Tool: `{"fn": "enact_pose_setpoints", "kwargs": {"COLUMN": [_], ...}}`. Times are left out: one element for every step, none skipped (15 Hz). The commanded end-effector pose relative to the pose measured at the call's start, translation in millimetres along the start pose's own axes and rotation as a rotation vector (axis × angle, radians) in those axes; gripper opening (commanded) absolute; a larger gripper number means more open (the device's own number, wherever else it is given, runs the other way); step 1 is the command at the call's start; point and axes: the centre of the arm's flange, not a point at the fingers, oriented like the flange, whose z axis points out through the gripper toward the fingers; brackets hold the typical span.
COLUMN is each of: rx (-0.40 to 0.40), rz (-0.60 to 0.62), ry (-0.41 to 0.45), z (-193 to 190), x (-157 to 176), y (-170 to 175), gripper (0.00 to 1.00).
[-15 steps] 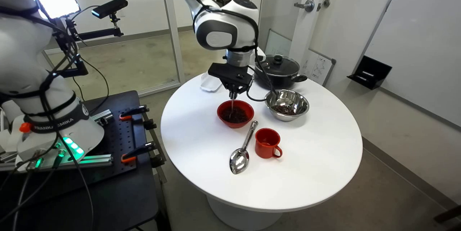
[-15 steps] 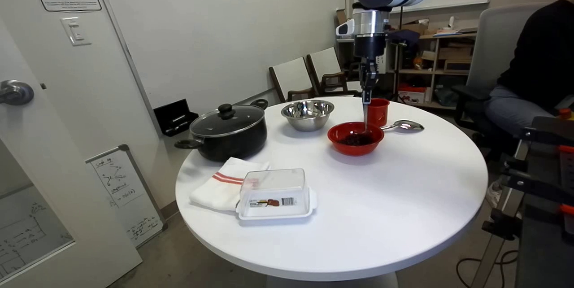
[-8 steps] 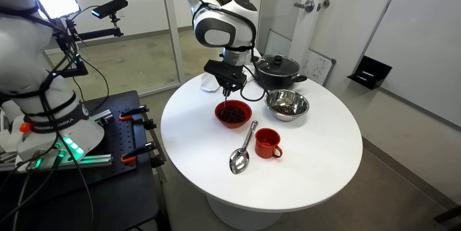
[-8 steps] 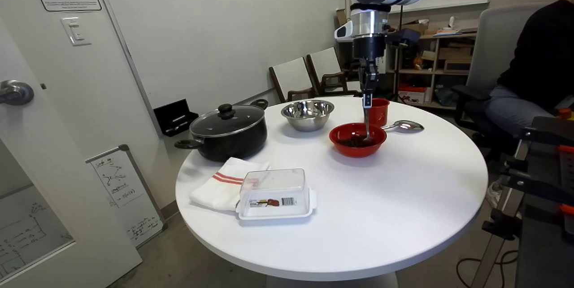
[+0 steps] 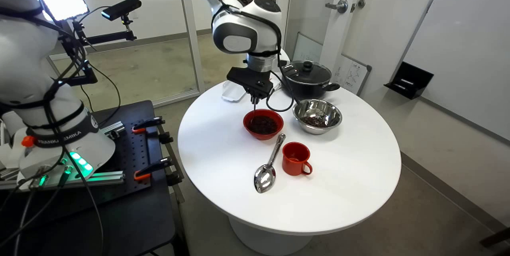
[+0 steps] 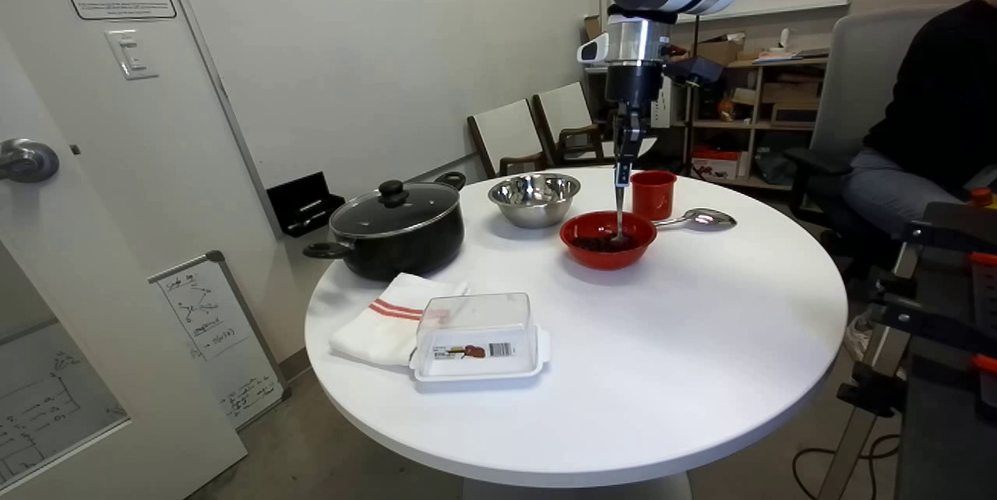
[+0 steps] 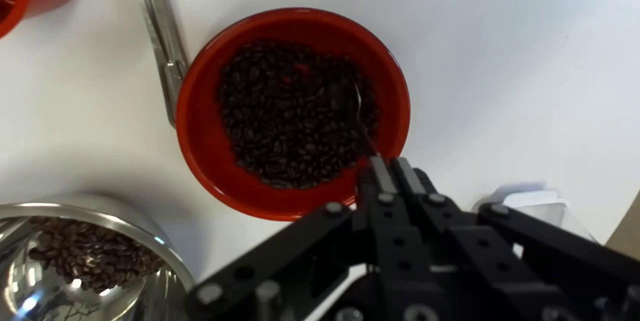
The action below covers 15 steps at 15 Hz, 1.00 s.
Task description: Use the spoon to mix the content in the red bowl
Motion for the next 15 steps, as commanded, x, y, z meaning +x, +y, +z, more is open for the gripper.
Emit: {"fn": "enact_pose_setpoints", "kwargs": {"rx": [-0.048, -0.058, -0.066, -0.065, -0.068, -0.071, -0.070, -0.070, -0.064, -0.065, -0.065, -0.060, -0.060, -0.060, -0.069], "rz": [0.015, 0.026, 0.033, 0.038, 0.043, 0.051, 0.060, 0.067, 0.073, 0.076, 0.089, 0.102, 0.117, 0.130, 0.145], "ry": [0.067, 0.072, 0.069, 0.062, 0.061, 0.062, 0.069, 0.078, 0.091, 0.099, 0.112, 0.123, 0.136, 0.151, 0.169], "z": [5.8, 4.3, 1.9, -1.0, -4.2, -7.2, -11.0, -14.2, -19.4, -24.9, -32.5, -39.6, -49.7, -58.3, -68.8], "x": [2.6, 3.4, 3.6, 3.3, 2.9, 2.8, 3.0, 3.5, 4.1, 4.4, 4.8, 5.1, 4.8, 4.7, 4.4], "y": [8.7, 11.0, 12.3, 12.5, 12.3, 12.0, 12.1, 12.4, 12.5, 12.2, 12.3, 12.9, 13.5, 13.9, 14.7], "gripper": [0.01, 0.01, 0.01, 0.01, 0.01, 0.01, 0.01, 0.01, 0.01, 0.01, 0.01, 0.01, 0.01, 0.01, 0.01]}}
